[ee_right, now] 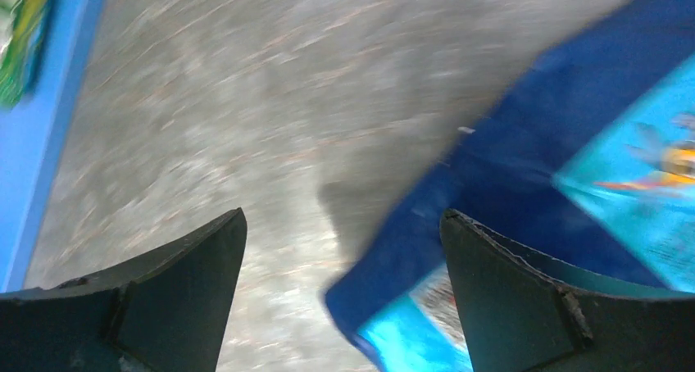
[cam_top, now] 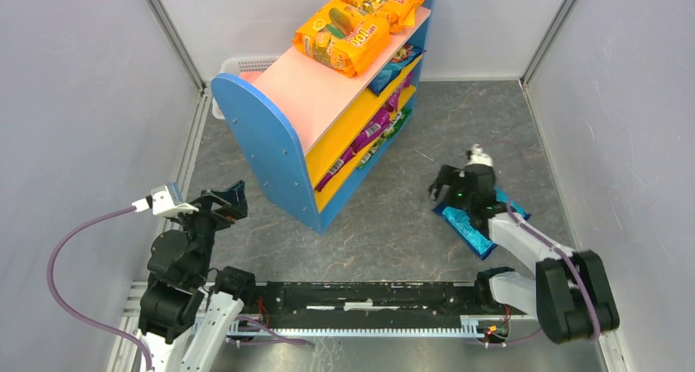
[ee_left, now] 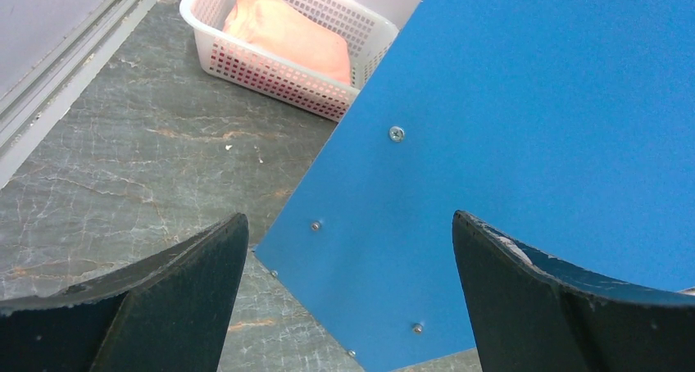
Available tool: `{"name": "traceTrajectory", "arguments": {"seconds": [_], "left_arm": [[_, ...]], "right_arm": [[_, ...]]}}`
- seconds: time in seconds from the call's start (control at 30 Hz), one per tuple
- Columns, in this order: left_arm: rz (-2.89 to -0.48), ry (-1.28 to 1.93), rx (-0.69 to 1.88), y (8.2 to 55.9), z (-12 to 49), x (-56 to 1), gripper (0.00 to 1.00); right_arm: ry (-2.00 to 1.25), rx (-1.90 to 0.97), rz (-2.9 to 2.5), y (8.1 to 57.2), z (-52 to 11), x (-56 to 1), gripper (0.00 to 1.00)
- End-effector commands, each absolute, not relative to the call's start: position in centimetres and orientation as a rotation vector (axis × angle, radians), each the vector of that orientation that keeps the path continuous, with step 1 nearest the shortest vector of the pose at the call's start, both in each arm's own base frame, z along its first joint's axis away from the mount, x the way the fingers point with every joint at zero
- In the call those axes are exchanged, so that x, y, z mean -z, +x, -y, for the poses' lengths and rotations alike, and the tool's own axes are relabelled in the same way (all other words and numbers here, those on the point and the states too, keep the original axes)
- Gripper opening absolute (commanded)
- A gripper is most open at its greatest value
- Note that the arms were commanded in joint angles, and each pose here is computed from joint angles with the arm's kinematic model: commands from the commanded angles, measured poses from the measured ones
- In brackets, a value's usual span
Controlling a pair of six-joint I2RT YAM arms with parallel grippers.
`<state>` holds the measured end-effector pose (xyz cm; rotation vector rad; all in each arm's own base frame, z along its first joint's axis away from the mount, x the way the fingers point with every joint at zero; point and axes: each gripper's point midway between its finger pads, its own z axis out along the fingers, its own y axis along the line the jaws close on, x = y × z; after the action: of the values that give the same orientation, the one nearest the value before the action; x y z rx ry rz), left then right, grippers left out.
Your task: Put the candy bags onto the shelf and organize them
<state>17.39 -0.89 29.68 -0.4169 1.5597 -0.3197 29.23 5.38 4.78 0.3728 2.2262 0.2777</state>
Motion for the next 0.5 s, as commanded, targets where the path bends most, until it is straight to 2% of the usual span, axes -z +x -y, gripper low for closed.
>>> {"name": "traceTrajectory", "arguments": {"seconds": [0.0,0.13,0.2,0.3,0.47], "left_arm": [[-1.554,-0.388,0.288,17.9,0.8,-30.0,1.0],[-1.554,-0.394,0.282,17.9,0.7,-30.0,1.0],[-1.552,-0.396,0.281,17.9,0.6,-30.0,1.0],[-1.547,-0.396,0.282,17.8,0.6,-30.1,1.0],[-1.54,-0.397,0.286,17.7,0.6,-30.2,1.0]], "right_arm": [[0.123,-0.516,-2.217,30.9,-14.6,-7.6,0.95],[-0.218,-0.585,-2.189,30.7,-21.7,-10.8,0.95],[-0.29,-0.579,-2.19,30.6,-22.7,-11.9,0.95],[-0.243,-0.461,-2.221,30.4,-20.0,-12.3,0.97],[0.0,-0.167,-2.237,29.4,-10.1,-11.9,0.98]]}}
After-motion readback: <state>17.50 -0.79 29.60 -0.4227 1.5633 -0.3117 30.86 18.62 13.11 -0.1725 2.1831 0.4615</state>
